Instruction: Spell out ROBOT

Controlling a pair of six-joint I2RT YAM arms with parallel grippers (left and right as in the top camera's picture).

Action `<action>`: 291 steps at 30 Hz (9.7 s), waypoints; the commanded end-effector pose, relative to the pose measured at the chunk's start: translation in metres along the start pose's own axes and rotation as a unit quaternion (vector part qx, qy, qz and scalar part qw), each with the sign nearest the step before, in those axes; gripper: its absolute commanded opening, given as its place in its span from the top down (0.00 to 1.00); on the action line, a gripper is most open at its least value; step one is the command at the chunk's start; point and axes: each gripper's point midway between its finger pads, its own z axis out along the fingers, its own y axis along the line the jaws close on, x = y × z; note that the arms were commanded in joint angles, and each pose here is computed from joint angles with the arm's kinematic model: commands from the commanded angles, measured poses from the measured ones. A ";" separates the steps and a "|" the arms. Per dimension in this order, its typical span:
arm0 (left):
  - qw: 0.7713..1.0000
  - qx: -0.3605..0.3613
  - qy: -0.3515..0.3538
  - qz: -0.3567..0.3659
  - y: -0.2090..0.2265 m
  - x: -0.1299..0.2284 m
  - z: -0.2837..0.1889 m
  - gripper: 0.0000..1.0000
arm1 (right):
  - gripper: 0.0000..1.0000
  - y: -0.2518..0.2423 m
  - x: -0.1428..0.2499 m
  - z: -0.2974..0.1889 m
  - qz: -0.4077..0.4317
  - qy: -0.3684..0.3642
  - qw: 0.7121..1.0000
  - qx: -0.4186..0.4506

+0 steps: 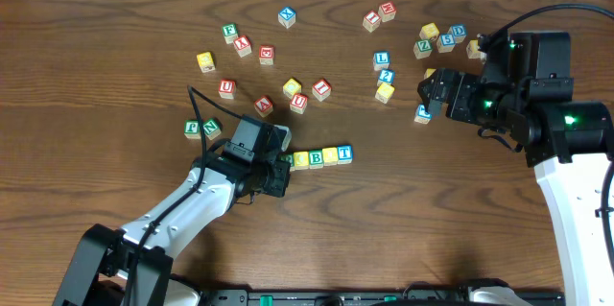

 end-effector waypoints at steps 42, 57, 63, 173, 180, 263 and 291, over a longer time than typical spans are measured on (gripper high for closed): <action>0.998 -0.003 -0.022 0.062 -0.011 -0.008 0.003 0.93 | 0.01 0.002 0.001 -0.001 -0.002 0.001 1.000 -0.008; 0.997 0.000 -0.037 0.068 -0.013 -0.015 0.002 0.92 | 0.01 0.002 0.001 -0.001 -0.002 0.002 1.000 -0.008; 0.997 0.001 -0.042 0.069 -0.014 -0.018 0.002 0.93 | 0.01 0.002 0.001 -0.001 -0.002 0.001 1.000 -0.009; 0.995 -0.085 -0.046 -0.008 0.018 -0.017 0.002 0.93 | 0.01 0.001 0.005 -0.001 0.000 0.010 1.000 -0.005; 0.995 -0.085 -0.048 -0.007 0.018 -0.017 0.001 0.93 | 0.01 0.001 0.005 -0.001 0.000 0.010 1.000 -0.005; 0.946 -0.161 -0.281 -0.010 0.020 -0.048 -0.158 0.26 | 0.99 0.091 0.170 0.237 -0.230 0.228 0.946 0.025; 0.944 -0.155 -0.291 -0.019 0.018 -0.052 -0.159 0.27 | 0.99 0.056 0.151 0.236 -0.174 0.229 0.955 0.071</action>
